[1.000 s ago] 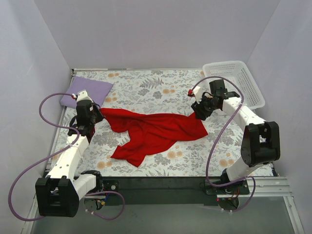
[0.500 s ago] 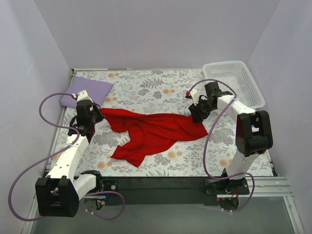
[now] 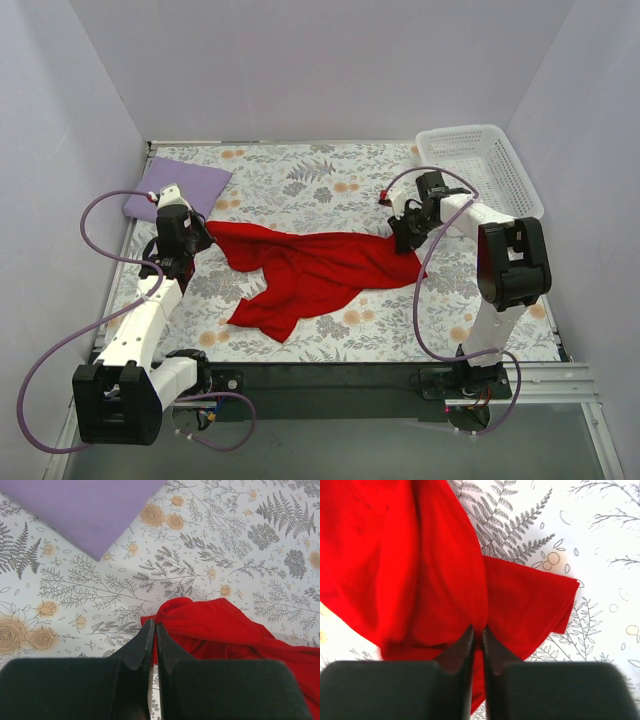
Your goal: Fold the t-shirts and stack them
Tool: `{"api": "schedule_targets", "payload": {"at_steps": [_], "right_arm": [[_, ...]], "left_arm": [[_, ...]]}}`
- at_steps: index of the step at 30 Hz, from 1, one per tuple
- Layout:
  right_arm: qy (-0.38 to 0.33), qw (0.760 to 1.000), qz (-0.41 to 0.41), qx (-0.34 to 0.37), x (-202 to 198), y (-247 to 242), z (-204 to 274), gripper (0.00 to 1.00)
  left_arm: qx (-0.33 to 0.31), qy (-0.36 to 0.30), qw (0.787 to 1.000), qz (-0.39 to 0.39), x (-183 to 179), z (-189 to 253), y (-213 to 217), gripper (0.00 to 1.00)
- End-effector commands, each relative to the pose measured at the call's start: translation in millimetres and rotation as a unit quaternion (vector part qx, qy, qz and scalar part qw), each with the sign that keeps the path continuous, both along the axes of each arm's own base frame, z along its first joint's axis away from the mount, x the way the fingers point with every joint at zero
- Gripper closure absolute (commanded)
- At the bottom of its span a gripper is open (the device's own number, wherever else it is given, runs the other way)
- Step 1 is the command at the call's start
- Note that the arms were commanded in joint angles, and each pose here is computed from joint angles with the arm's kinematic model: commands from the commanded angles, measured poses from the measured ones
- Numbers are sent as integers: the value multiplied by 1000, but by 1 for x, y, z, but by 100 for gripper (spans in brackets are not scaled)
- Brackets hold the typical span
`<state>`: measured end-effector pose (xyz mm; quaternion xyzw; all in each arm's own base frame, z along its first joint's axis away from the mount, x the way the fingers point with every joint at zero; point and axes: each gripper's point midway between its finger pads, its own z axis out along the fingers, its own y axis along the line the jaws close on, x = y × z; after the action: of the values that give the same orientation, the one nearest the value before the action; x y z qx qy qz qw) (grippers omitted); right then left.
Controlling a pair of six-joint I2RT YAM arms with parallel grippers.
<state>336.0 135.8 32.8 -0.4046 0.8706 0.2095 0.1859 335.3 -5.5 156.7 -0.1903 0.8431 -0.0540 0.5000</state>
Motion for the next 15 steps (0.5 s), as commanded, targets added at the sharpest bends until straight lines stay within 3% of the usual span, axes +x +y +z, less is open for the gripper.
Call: {"api": "schedule_targets", "payload": {"at_steps": [1,3,15], "right_arm": [[-61,998,9,13,21,6,38,89],[-88,996,16,9,24,4,52,99],[-285,956,60,-26,31,-14,164,99]], "left_arm": [[6,-12,1000,-1,1,4,2,100],[5,-12,1000,-1,1,4,2,100],[2,-43,999,-3,4,23,0,100]]}}
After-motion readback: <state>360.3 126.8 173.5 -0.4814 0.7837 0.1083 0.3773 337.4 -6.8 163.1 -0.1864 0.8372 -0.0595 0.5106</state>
